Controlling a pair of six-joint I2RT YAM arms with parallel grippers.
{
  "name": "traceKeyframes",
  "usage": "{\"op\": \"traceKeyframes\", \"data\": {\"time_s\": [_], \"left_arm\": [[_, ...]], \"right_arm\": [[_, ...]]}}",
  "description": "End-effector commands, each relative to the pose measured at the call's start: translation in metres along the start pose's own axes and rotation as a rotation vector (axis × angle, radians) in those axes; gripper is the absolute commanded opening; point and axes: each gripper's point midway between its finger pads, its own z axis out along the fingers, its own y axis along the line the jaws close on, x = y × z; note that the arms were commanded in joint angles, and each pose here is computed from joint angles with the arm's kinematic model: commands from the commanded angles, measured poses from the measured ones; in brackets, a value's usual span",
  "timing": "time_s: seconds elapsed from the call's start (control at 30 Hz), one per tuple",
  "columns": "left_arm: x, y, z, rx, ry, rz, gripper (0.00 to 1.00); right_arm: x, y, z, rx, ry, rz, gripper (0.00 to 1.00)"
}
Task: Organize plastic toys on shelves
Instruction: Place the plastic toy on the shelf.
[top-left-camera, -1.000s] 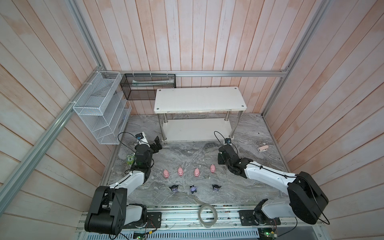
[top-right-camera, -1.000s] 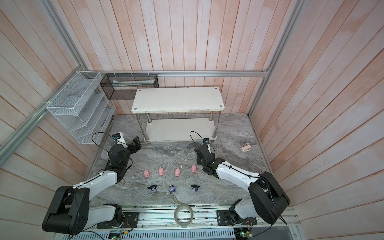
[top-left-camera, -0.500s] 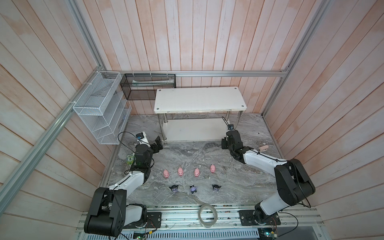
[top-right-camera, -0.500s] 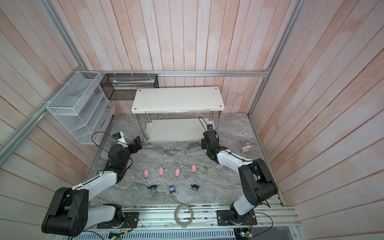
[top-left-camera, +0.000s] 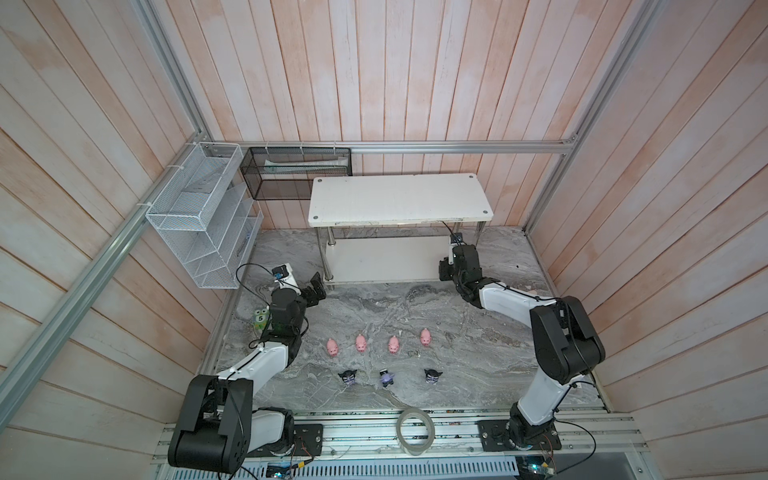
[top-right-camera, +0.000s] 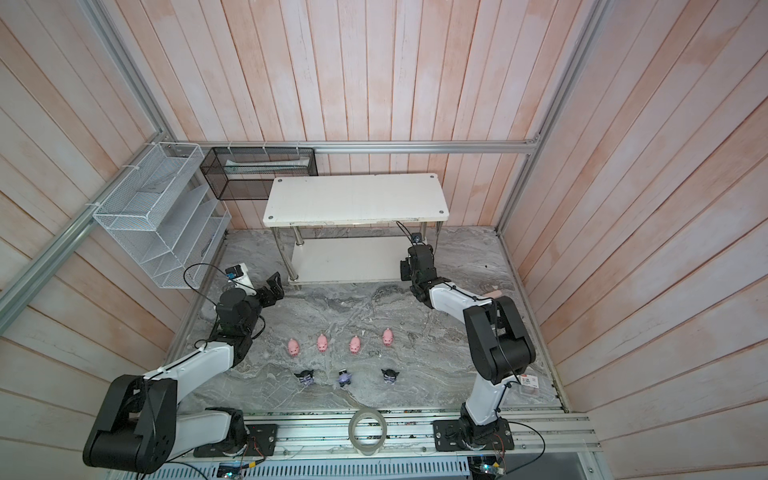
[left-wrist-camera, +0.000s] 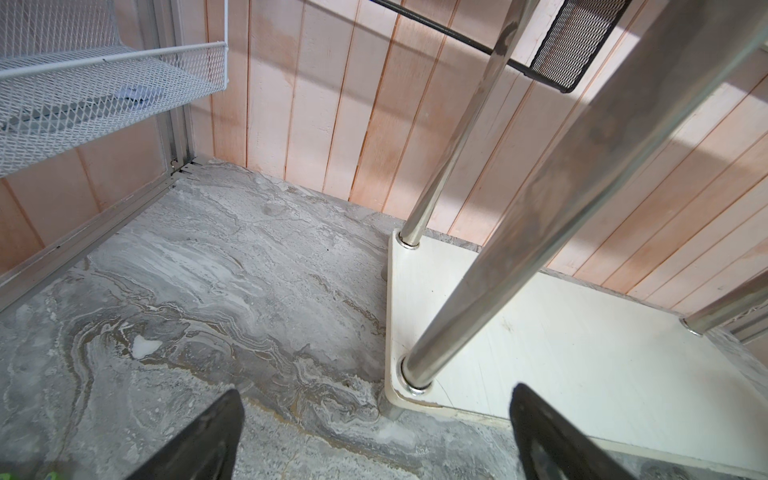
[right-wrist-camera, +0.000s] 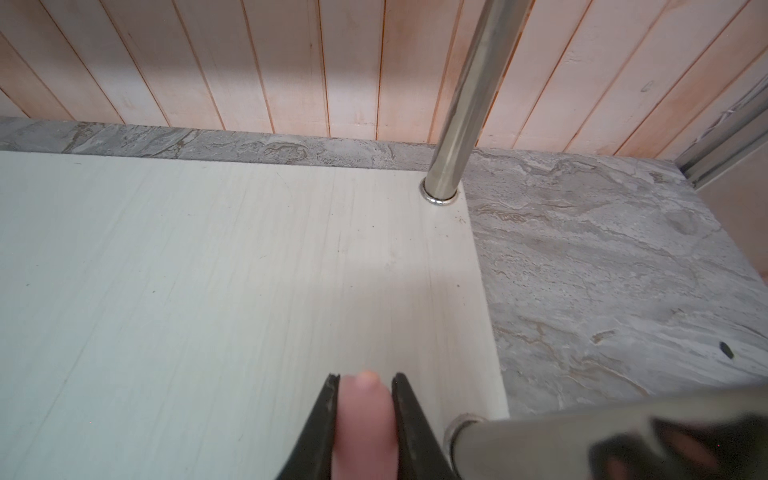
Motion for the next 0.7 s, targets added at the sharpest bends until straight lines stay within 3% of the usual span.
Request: {"op": "traceKeyframes", "data": {"time_s": [0.0,0.67], "left_arm": [[0.004,-0.002,-0.002,0.015,0.013,-0.004,1.00],[0.003,-0.002,-0.002,0.011,0.012,0.005,1.00]], "right_arm": [[-0.011,0.000,0.011,-0.012,-0.030,-0.012,0.22],[0.005,-0.002,0.058,-0.039,0.027,0.009,0.24]]}}
